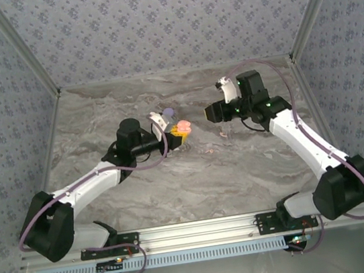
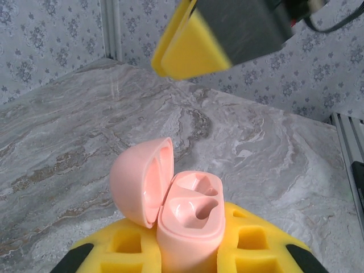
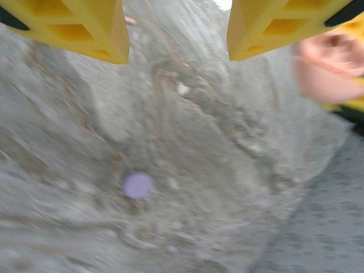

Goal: Insert the wireless bluetooth earbuds into the charging case

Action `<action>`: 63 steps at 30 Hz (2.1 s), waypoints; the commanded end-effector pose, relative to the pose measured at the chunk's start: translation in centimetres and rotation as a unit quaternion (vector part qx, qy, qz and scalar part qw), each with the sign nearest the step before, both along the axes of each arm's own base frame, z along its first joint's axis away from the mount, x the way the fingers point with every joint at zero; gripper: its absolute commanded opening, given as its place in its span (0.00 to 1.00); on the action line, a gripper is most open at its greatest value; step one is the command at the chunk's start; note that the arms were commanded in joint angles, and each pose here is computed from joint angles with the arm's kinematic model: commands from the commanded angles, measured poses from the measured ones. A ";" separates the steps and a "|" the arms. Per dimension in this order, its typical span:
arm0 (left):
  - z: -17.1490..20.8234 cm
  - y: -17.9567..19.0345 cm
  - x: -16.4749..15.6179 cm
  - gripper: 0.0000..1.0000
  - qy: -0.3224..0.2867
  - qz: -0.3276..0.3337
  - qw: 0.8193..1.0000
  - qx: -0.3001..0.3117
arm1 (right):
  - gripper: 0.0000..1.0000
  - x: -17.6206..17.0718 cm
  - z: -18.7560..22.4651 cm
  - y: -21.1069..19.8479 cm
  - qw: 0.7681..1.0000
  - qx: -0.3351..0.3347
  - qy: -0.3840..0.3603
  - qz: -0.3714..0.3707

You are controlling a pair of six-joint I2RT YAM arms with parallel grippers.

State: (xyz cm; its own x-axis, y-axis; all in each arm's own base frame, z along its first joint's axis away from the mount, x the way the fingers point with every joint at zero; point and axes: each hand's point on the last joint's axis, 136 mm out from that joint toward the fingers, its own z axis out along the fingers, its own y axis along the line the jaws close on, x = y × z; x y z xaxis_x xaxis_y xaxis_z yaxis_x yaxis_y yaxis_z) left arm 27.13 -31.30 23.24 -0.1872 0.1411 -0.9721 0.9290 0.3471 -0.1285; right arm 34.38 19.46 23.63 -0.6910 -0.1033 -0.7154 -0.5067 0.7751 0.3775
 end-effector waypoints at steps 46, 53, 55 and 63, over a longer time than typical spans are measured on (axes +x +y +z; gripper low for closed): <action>1.9 -0.7 -2.1 0.10 -0.007 0.001 0.999 -0.036 | 0.17 5.3 -21.4 -5.7 0.938 -0.204 0.271 -0.065; 2.0 -0.5 -2.3 0.10 -0.009 0.003 0.999 -0.036 | 0.17 4.1 -21.4 -5.1 0.936 -0.207 0.279 -0.052; 2.0 -0.5 -2.2 0.10 -0.010 0.004 0.999 -0.036 | 0.17 3.9 -21.4 -5.2 0.936 -0.206 0.281 -0.053; 2.1 -0.4 -2.4 0.10 -0.010 0.003 0.999 -0.038 | 0.19 3.5 -20.9 -6.0 0.934 -0.212 0.279 -0.076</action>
